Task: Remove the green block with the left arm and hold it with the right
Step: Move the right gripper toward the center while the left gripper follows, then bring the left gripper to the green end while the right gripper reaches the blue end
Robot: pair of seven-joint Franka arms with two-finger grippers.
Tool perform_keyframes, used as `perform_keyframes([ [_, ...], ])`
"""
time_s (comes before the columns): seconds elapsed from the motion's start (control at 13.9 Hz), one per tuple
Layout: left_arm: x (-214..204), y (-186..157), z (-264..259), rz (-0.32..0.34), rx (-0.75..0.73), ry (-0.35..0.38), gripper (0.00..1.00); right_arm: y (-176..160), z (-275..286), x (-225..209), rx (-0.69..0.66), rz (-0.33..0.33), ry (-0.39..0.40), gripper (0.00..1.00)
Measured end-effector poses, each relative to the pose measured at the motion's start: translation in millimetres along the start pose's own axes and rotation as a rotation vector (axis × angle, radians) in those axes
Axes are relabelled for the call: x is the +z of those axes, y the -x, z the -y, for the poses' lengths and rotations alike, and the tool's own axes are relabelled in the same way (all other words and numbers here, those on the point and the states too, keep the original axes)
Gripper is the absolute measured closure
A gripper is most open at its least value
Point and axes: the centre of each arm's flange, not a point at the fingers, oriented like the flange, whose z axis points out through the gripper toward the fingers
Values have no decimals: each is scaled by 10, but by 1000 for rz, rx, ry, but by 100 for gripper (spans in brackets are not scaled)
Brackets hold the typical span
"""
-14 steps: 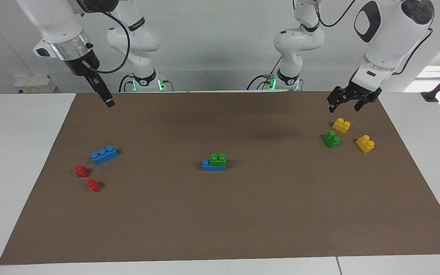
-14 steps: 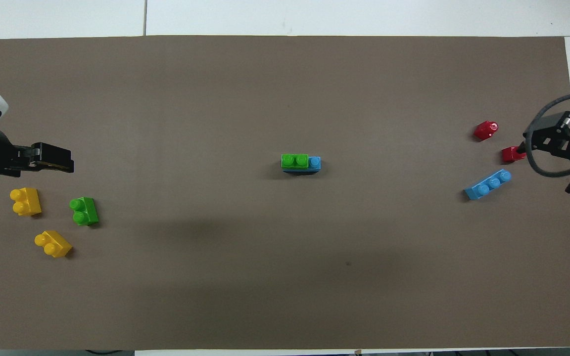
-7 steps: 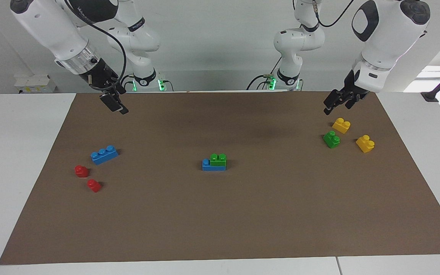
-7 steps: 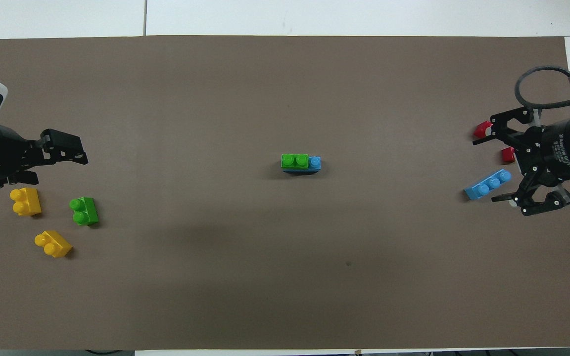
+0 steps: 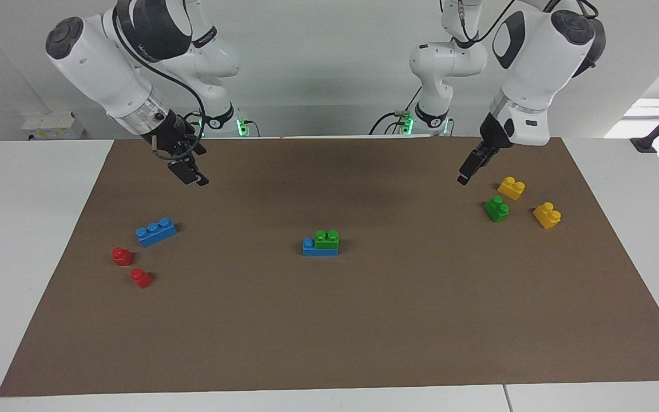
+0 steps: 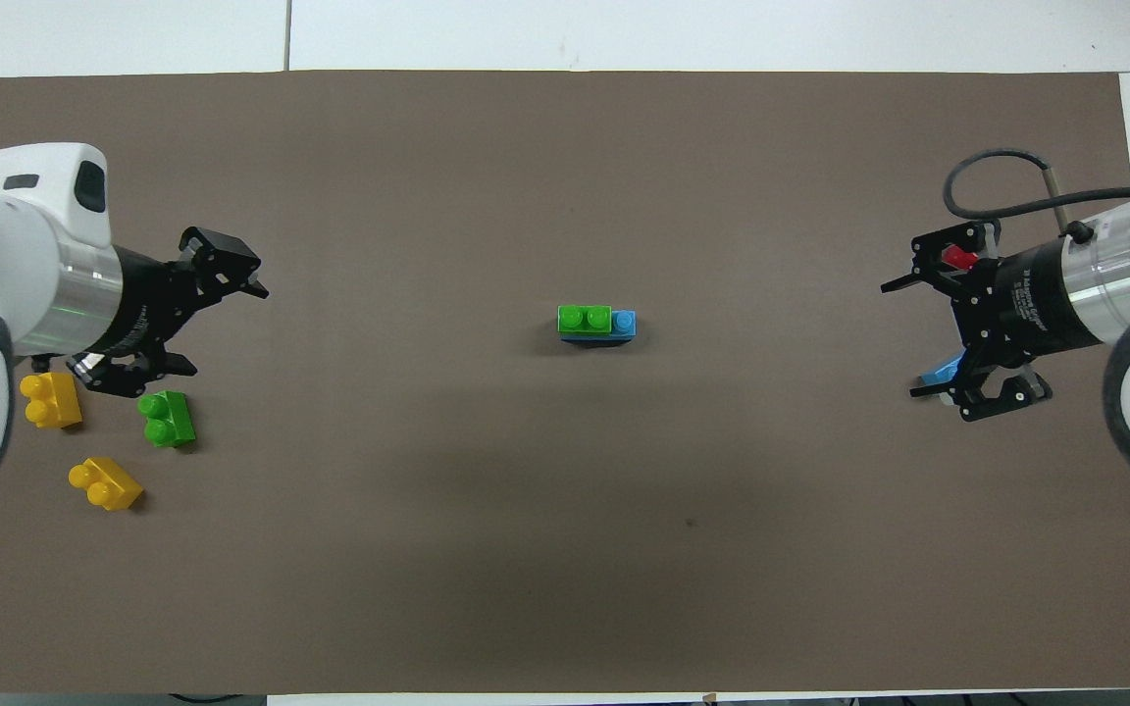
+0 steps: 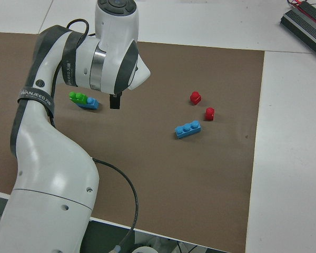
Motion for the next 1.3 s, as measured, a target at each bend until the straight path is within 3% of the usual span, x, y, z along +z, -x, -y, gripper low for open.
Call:
perform_keyframes([
  [0.29, 119, 515, -293, -14, -270, 49, 0, 102, 257, 420, 116, 13, -5, 0],
  [0.72, 413, 1217, -529, 4, -537, 72, 0, 455, 473, 1037, 72, 6, -28, 0],
  [1.01, 880, 1724, -729, 26, -656, 41, 0, 656, 572, 1470, 71, 28, -47, 0],
  [1.3, 1369, 1925, -944, 41, -703, 35, 0, 734, 587, 1838, 97, 51, -67, 0],
])
